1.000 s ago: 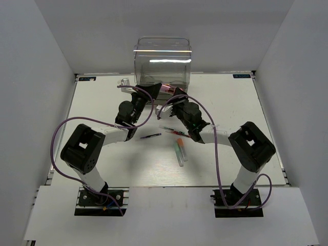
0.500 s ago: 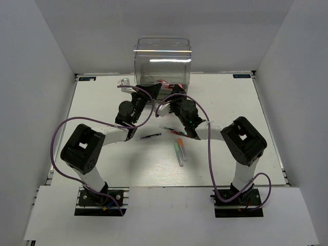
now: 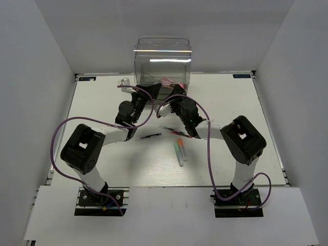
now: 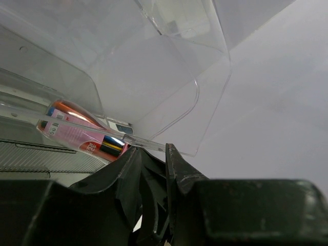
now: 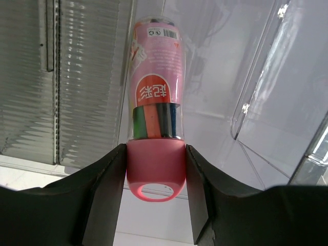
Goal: Sort the stationery into containers
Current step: Place the stationery in the storage box.
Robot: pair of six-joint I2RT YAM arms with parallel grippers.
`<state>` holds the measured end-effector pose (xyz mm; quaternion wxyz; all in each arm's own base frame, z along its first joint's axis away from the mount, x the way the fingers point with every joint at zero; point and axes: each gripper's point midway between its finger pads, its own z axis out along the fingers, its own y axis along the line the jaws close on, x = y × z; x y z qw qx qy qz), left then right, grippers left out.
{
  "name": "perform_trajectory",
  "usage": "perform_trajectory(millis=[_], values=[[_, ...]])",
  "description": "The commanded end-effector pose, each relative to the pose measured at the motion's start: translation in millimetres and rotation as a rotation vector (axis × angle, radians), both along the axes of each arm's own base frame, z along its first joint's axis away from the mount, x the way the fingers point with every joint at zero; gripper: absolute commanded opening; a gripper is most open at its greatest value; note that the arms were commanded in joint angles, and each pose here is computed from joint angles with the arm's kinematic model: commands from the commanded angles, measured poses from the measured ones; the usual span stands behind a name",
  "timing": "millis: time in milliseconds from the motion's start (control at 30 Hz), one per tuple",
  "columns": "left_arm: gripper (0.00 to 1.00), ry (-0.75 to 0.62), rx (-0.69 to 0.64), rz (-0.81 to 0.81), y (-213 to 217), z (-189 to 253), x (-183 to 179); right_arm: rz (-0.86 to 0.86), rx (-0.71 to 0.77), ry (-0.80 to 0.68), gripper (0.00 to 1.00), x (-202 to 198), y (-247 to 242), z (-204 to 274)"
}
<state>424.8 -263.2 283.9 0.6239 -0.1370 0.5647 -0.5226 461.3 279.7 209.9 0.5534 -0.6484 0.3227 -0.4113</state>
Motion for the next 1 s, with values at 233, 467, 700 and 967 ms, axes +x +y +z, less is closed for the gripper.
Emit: perform_trajectory(millis=[233,467,700,967], values=[[0.36,-0.098,-0.035,0.019,8,38,-2,0.011,-0.088,0.036,0.28,3,2,-11],[0.36,-0.098,-0.035,0.019,8,38,-2,0.037,-0.086,0.052,0.57,-5,1,-13],[0.36,-0.090,-0.031,0.018,8,36,-1,0.081,-0.034,0.076,0.74,-18,0,-3],[0.36,-0.092,-0.026,0.030,9,35,0,0.163,0.022,0.118,0.75,-44,0,3]])
